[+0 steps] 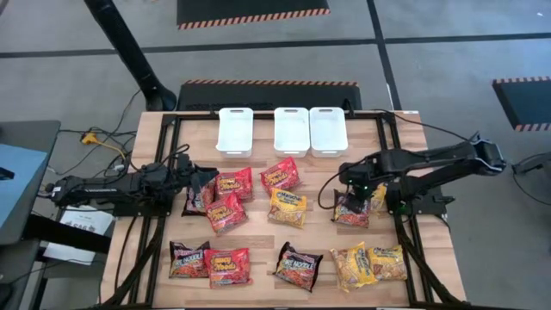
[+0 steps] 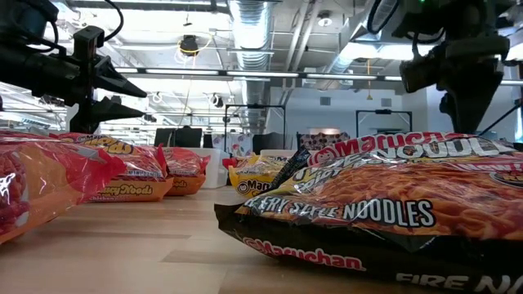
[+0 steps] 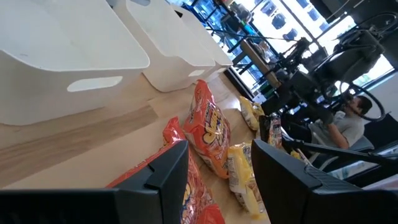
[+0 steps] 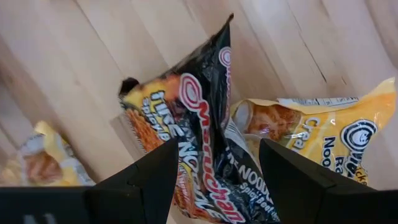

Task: Sort Maruchan noodles
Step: Put the black noodle pack into the right white bin

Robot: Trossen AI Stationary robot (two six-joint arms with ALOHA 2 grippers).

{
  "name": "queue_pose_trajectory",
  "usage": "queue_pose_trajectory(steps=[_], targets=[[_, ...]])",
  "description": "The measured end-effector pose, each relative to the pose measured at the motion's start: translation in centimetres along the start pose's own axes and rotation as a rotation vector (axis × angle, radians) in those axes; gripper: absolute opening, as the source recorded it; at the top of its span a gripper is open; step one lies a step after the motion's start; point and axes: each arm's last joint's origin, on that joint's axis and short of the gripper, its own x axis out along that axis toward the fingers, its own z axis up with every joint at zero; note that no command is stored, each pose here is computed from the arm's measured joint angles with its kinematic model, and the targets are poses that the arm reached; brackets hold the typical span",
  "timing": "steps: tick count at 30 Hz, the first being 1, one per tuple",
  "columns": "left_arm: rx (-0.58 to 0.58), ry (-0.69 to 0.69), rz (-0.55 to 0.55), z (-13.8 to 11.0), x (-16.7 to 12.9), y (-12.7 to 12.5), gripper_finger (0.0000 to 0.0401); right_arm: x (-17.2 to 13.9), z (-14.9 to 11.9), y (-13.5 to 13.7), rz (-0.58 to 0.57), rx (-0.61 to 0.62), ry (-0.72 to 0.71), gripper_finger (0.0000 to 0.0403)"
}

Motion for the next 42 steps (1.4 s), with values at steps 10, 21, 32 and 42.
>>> queue_pose_trajectory(steps=[10, 21, 32, 42], targets=[[0.000, -0.001, 0.001, 0.0, 0.0, 0.0, 0.0164, 1.9, 0.6, 0.2, -0.053, -0.024, 0.091, 0.0249], [0.011, -0.001, 0.001, 0.0, 0.0, 0.0, 0.0164, 3.1, 0.9, 0.3, -0.052, -0.031, 0.156, 0.0193], [0.012, -0.001, 0.001, 0.0, 0.0, 0.0, 0.0164, 3.0, 0.9, 0.4, -0.009, -0.027, 0.175, 0.0014], [0.012, -0.001, 0.002, 0.0, 0.0, 0.0, 0.0164, 0.8, 2.4, 1.6, 0.024, -0.061, 0.110, 0.0005]])
